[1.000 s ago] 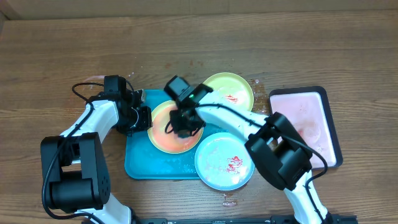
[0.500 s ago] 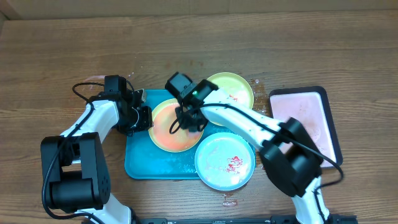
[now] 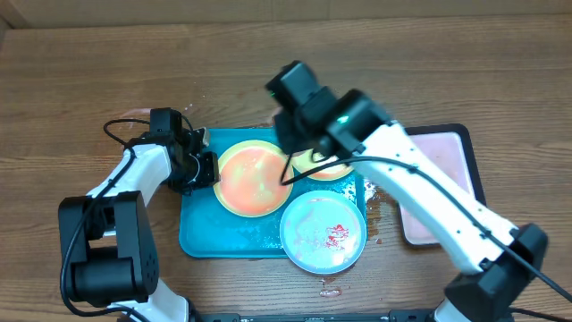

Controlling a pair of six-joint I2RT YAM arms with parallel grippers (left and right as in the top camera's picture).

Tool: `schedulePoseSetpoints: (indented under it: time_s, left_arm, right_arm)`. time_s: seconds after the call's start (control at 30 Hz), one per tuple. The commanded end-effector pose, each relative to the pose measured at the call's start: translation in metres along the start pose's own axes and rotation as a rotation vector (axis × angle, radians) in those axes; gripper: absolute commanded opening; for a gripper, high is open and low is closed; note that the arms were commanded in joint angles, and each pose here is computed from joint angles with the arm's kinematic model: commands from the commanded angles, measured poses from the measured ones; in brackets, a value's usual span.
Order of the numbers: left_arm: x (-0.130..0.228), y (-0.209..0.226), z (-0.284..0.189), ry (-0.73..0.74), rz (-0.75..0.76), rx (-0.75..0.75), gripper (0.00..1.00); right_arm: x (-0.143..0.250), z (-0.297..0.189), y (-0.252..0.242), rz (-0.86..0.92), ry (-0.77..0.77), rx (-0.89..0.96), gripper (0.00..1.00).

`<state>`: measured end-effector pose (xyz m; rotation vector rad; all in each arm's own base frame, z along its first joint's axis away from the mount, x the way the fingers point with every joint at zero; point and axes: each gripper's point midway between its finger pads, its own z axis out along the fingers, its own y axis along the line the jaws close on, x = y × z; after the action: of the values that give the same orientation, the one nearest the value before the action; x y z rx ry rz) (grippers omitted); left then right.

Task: Clean dirty plates on tray and stack at the side

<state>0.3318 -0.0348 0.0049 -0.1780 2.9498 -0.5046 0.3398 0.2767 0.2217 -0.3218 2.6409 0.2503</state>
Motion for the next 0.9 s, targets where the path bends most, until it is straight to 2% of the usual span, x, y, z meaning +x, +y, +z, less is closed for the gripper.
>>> schedulePoseSetpoints:
  time_s: [0.0, 0.17, 0.43, 0.63, 0.87]
  left_arm:
    - [-0.023, -0.011, -0.033, -0.12, -0.017, -0.008, 0.04]
    - [-0.038, -0.029, -0.084, -0.265, 0.013, 0.01, 0.05]
    - [-0.023, -0.047, -0.145, -0.386, 0.052, 0.012, 0.04]
    - [-0.018, -0.05, -0.164, -0.439, 0.065, -0.004, 0.04]
    - [-0.016, -0.05, -0.165, -0.433, 0.067, -0.002, 0.04]
  right_arm:
    - [-0.018, -0.025, -0.041, 0.086, -0.06, 0.063, 0.04]
    - [-0.021, -0.028, -0.088, 0.169, -0.035, 0.13, 0.04]
    - [-0.026, -0.031, -0.146, 0.287, -0.031, 0.202, 0.04]
    - [-0.023, -0.032, -0.164, 0.301, -0.011, 0.209, 0.04]
    - [-0.018, -0.033, -0.166, 0.305, 0.01, 0.218, 0.04]
